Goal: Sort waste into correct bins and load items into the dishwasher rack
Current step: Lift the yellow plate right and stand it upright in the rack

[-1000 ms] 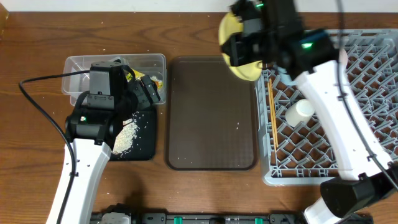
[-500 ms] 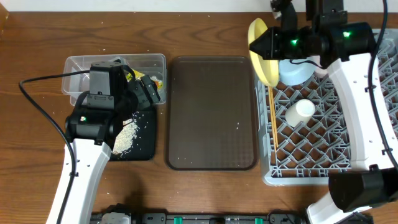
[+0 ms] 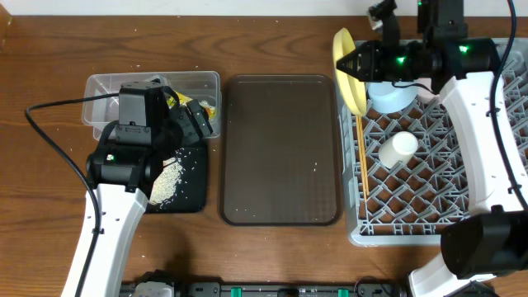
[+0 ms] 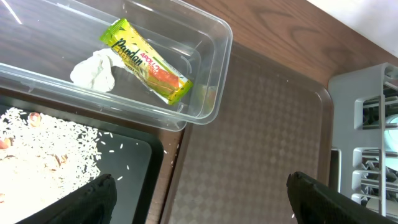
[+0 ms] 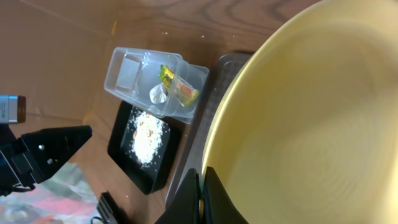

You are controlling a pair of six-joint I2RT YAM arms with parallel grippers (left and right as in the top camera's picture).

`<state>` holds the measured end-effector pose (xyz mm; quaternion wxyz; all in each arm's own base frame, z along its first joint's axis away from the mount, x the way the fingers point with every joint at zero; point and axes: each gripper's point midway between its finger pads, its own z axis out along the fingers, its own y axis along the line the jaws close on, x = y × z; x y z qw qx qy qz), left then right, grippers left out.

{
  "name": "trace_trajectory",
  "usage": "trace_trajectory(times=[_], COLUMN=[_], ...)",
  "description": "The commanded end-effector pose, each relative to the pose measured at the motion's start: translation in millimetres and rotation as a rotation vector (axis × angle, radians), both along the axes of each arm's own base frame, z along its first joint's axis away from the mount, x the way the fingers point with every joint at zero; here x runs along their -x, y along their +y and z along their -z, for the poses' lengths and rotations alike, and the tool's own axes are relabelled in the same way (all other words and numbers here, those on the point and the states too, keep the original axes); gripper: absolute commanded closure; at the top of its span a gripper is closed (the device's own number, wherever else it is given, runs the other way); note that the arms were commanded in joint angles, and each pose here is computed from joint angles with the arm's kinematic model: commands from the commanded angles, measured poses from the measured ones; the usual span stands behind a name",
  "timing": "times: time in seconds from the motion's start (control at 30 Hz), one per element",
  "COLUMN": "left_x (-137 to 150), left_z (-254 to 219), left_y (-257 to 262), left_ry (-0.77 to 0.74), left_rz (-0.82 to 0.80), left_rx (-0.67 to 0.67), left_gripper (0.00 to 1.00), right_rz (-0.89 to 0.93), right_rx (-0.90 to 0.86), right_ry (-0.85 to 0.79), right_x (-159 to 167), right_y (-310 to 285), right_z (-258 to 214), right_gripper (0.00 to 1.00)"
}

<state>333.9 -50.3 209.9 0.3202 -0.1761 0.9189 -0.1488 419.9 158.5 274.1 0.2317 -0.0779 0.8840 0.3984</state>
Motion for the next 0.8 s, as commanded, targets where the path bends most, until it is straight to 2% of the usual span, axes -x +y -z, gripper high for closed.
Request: trace_trajectory(times=[0.0, 0.3, 0.53, 0.77], left_x=[-2, -2, -2, -2], left_z=[-5, -5, -5, -5], left_y=[2, 2, 2, 2], left_ry=[-0.012, -0.012, -0.012, -0.012], left_rz=[-0.007, -0.007, -0.007, -0.007], left_rx=[-0.004, -0.004, -0.004, -0.004], left_gripper=[0.10, 0.10, 0.10, 0.09], right_rz=[-0.035, -0.021, 0.030, 0.084], right_rx=[-0.085, -0.176, -0.177, -0.175], right_ry=[0.020, 0.041, 0.073, 0.064], right_x=[4, 2, 2, -4], right_y=[-4, -29, -51, -75], right_z=[4, 24, 46, 51], right_gripper=[0.99, 0.99, 0.99, 0.92])
